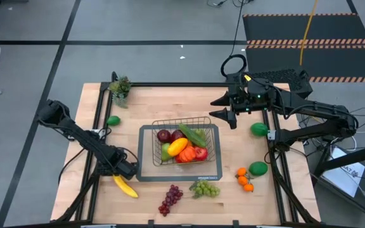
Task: Build produce basket
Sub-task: Put the banana into the gold wire basket
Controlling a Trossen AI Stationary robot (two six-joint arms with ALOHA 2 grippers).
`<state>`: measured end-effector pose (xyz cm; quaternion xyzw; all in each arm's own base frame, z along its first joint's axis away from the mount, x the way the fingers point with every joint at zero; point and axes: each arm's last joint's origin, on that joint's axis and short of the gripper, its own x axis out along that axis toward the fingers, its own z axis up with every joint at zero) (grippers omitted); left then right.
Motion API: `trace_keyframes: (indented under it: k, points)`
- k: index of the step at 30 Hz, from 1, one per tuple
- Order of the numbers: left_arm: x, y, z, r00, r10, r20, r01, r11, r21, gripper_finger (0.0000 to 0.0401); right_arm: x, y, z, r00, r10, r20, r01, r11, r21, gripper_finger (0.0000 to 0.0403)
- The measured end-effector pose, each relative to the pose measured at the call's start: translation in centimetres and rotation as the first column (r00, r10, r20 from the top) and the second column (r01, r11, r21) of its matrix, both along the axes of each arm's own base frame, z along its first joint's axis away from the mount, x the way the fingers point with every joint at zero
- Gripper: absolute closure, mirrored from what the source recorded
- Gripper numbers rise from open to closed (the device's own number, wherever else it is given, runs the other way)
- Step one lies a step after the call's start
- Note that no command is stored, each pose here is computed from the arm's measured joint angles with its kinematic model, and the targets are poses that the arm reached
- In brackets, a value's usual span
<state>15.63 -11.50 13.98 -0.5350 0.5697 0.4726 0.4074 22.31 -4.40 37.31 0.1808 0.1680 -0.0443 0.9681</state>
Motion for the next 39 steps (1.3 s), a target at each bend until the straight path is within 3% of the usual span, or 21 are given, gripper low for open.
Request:
trace_keyframes:
  k: [11,18,22,28,39]
  points:
    - [0.1,0.0,-0.1,0.999,-0.041,0.027,0.041,0.999,0.000,0.0194,0.0,-0.2,0.1,0.999,-0.052,0.010,0.052,0.998,-0.019,0.0156]
    - [0.7,0.1,0.0,0.994,-0.075,0.075,0.078,0.997,-0.030,0.0270,0.0,-0.2,0.1,0.999,-0.052,0.010,0.052,0.998,-0.018,0.0156]
    - [1.2,0.3,0.8,0.988,-0.058,0.144,0.068,0.996,-0.064,0.0271,0.0,-0.2,0.1,0.998,-0.061,0.011,0.061,0.998,0.013,0.0156]
    - [1.8,0.6,4.0,0.944,-0.018,0.329,0.037,0.998,-0.052,0.0236,0.1,-0.1,0.1,0.997,-0.075,0.011,0.074,0.995,0.061,0.0156]
    - [1.2,1.5,10.5,0.767,-0.020,0.641,0.053,0.998,-0.032,0.0271,0.1,-0.1,0.1,0.998,-0.069,0.010,0.069,0.996,0.055,0.0156]
